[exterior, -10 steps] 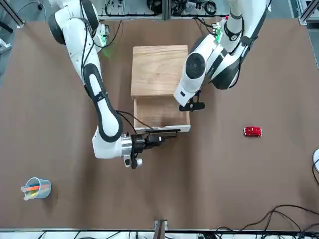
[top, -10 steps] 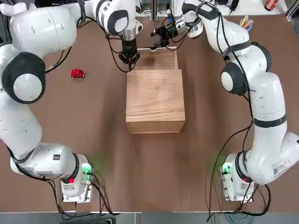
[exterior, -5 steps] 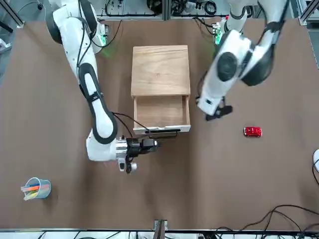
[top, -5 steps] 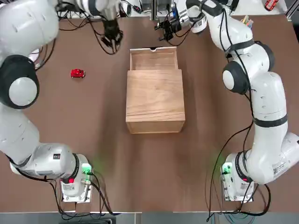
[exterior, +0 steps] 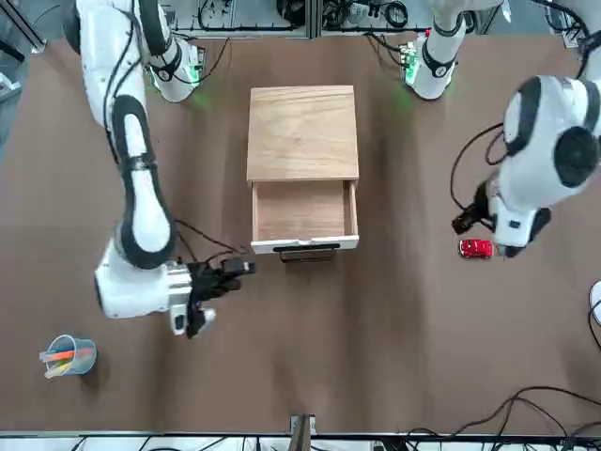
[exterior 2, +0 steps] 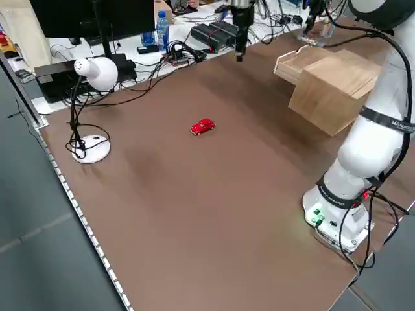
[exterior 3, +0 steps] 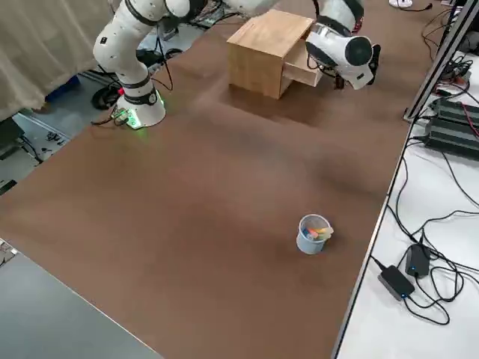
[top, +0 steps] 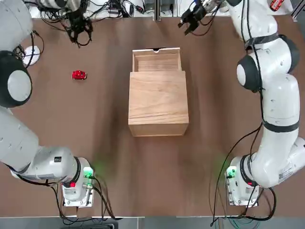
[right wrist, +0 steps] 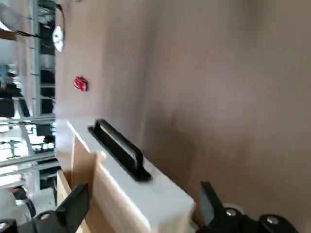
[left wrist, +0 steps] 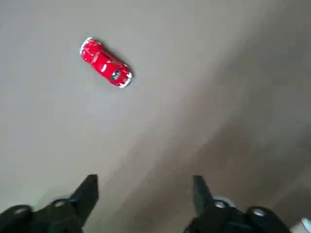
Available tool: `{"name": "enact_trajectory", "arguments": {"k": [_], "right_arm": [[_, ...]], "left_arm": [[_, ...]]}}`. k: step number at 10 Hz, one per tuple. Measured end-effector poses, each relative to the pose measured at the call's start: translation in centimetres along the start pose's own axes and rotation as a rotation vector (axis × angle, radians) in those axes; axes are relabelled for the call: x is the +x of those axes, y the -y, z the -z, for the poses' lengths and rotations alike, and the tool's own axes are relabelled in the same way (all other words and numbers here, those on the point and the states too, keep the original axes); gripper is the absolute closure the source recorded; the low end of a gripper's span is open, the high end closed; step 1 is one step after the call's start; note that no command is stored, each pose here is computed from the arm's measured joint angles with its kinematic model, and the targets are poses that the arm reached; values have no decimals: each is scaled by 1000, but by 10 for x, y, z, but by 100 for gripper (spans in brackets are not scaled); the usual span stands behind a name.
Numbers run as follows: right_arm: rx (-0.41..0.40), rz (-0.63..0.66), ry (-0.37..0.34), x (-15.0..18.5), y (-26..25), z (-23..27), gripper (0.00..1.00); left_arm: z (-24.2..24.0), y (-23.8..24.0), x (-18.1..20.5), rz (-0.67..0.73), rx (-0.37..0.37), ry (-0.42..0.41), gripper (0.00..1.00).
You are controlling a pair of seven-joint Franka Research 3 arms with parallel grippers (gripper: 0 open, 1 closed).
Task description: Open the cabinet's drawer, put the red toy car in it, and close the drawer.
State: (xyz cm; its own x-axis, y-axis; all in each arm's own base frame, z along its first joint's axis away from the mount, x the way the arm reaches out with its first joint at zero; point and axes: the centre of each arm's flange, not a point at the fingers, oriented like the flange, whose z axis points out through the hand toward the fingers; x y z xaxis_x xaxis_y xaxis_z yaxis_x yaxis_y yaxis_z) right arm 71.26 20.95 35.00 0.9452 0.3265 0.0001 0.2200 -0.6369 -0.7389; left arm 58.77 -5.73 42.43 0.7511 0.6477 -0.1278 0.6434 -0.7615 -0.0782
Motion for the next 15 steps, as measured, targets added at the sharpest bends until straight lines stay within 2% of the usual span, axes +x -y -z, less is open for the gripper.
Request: {"name": "enact_trajectory", "arguments": {"k": [1,4,7,8,10,12,14,15], "right_arm": [[-40,-8,33,-13,-3,42,0],[-168,-70,103,-47,-19,126,0],[-394,-132,172,-71,-32,170,0],[-458,-145,169,-82,-28,194,0],[-497,-153,129,-98,-14,233,0],[-509,-166,109,-106,-14,249,0],[-521,-172,111,-107,-15,251,0],[-538,-176,110,-109,-14,255,0]], "left_arm": [[-17,28,23,83,-55,-4,0],[-67,94,57,260,-151,-35,0],[-116,133,88,474,-203,3,0],[-138,134,96,551,-203,2,0],[-189,128,100,651,-159,17,0],[-217,127,106,685,-153,-5,0],[-234,128,109,691,-147,-17,4],[-236,128,109,694,-147,-19,12]]}}
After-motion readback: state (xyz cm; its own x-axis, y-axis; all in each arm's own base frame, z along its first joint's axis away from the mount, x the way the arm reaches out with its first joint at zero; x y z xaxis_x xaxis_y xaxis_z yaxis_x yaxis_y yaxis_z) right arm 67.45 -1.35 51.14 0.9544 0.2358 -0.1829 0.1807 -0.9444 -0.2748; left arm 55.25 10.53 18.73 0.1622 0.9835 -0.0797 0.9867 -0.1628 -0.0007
